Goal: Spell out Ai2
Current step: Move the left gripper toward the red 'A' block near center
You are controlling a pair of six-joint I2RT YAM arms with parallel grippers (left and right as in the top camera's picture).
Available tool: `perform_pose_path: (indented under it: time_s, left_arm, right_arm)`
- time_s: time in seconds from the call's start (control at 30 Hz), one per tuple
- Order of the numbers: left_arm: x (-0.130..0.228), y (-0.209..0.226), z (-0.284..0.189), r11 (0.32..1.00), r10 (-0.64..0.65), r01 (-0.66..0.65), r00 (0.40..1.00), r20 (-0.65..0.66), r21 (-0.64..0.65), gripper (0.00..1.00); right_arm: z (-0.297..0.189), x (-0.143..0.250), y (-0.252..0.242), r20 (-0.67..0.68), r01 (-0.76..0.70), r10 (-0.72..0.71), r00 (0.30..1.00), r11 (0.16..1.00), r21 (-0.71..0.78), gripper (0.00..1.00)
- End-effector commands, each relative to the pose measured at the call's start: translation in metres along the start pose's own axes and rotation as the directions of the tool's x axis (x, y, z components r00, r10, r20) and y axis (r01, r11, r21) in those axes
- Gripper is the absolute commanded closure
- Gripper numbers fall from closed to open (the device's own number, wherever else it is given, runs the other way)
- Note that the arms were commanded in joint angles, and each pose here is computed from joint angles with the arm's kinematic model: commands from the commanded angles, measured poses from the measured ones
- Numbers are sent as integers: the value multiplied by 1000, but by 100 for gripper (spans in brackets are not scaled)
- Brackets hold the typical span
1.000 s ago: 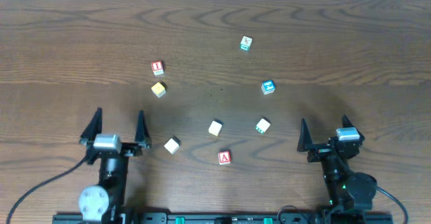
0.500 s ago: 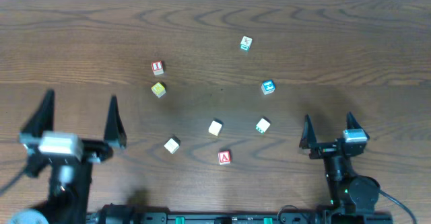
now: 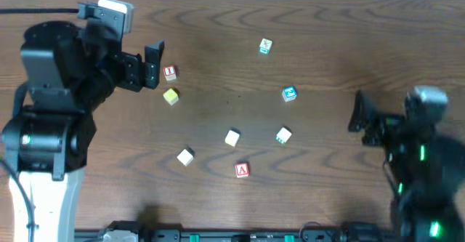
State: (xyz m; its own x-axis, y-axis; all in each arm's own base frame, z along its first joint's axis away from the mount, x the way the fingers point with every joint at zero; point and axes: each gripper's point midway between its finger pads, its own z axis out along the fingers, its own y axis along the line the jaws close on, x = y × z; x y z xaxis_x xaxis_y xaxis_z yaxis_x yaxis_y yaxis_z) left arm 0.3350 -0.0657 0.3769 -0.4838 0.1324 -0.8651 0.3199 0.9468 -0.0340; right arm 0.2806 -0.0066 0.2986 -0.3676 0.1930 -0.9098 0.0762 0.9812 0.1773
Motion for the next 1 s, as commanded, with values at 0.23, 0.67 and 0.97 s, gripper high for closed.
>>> perform_pose_path:
  time_s: [0.23, 0.67, 0.97]
  left_arm:
    - [77, -6, 15, 996, -67, 86, 932, -355, 39, 5]
    - [189, -6, 78, 948, -317, 209, 681, -660, -239, 4]
    - [255, -93, 81, 949, -302, 140, 653, -695, -281, 5]
  right_arm:
    - [118, 75, 41, -574, -231, 101, 813, 960, -159, 6]
    - [58, 153, 82, -695, 126, 23, 719, 979, 163, 1]
    - [53, 120, 3, -544, 33, 273, 794, 873, 487, 1]
